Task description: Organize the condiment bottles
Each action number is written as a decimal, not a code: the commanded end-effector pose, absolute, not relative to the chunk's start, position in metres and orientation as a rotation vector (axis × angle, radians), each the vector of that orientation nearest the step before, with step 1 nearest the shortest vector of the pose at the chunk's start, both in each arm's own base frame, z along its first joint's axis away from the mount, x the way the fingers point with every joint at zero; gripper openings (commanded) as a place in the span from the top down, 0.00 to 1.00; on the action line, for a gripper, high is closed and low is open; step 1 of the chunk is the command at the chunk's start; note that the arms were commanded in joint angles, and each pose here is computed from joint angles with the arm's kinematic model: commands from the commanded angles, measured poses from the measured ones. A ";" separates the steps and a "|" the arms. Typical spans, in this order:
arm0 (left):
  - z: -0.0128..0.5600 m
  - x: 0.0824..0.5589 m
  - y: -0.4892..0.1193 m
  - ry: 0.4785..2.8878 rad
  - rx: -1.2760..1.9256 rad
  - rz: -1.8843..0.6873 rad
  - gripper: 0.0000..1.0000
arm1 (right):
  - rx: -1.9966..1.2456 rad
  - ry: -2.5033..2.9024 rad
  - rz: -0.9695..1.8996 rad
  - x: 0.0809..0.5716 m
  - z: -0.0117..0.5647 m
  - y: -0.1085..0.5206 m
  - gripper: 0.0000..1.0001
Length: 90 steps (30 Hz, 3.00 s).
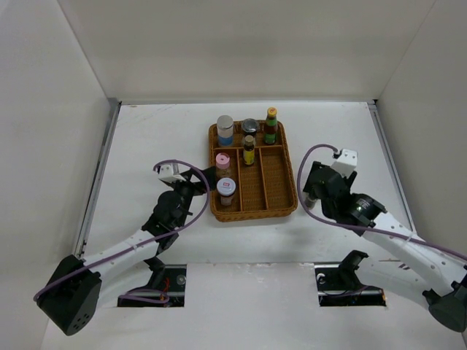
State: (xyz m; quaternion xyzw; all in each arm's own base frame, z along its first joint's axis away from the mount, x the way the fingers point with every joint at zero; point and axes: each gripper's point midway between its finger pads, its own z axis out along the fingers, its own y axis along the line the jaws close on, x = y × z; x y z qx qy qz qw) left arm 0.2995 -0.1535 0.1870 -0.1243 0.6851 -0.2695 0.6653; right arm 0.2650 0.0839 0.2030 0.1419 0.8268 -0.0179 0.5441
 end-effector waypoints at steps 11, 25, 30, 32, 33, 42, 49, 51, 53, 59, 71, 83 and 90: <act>0.197 0.299 -0.159 1.518 -0.283 -0.649 0.03 | 0.280 2.164 -0.007 0.258 0.124 0.101 0.21; 0.188 0.304 -0.157 1.538 -0.289 -0.626 0.03 | 0.288 2.147 -0.078 0.288 0.117 0.094 0.40; 0.192 0.303 -0.156 1.525 -0.291 -0.633 0.03 | 0.323 2.083 -0.095 0.286 0.136 0.085 0.60; 0.190 0.303 -0.155 1.529 -0.293 -0.628 0.03 | 0.320 2.006 -0.062 0.283 0.168 0.088 0.62; 0.191 0.303 -0.156 1.528 -0.292 -0.630 0.03 | 0.316 1.973 -0.049 0.282 0.185 0.090 0.63; 0.197 0.301 -0.149 1.505 -0.305 -0.625 0.03 | 0.070 1.837 0.215 0.296 0.247 0.204 0.64; 0.195 0.302 -0.142 1.503 -0.318 -0.614 0.03 | -0.062 1.843 0.354 0.338 0.229 0.289 0.65; 0.193 0.303 -0.143 1.510 -0.316 -0.611 0.03 | -0.089 1.841 0.355 0.351 0.223 0.302 0.65; 0.192 0.302 -0.145 1.514 -0.312 -0.613 0.03 | -0.119 1.846 0.337 0.364 0.216 0.310 0.65; 0.191 0.304 -0.144 1.518 -0.314 -0.609 0.03 | -0.157 1.913 0.280 0.379 0.180 0.314 0.64; 0.189 0.306 -0.144 1.524 -0.315 -0.602 0.03 | -0.154 2.019 0.232 0.386 0.134 0.300 0.50; 0.190 0.305 -0.144 1.522 -0.314 -0.603 0.03 | -0.017 1.830 0.345 0.357 0.240 0.251 0.13; 0.191 0.305 -0.144 1.520 -0.316 -0.605 0.03 | 0.323 1.773 -0.009 0.315 0.234 0.093 0.10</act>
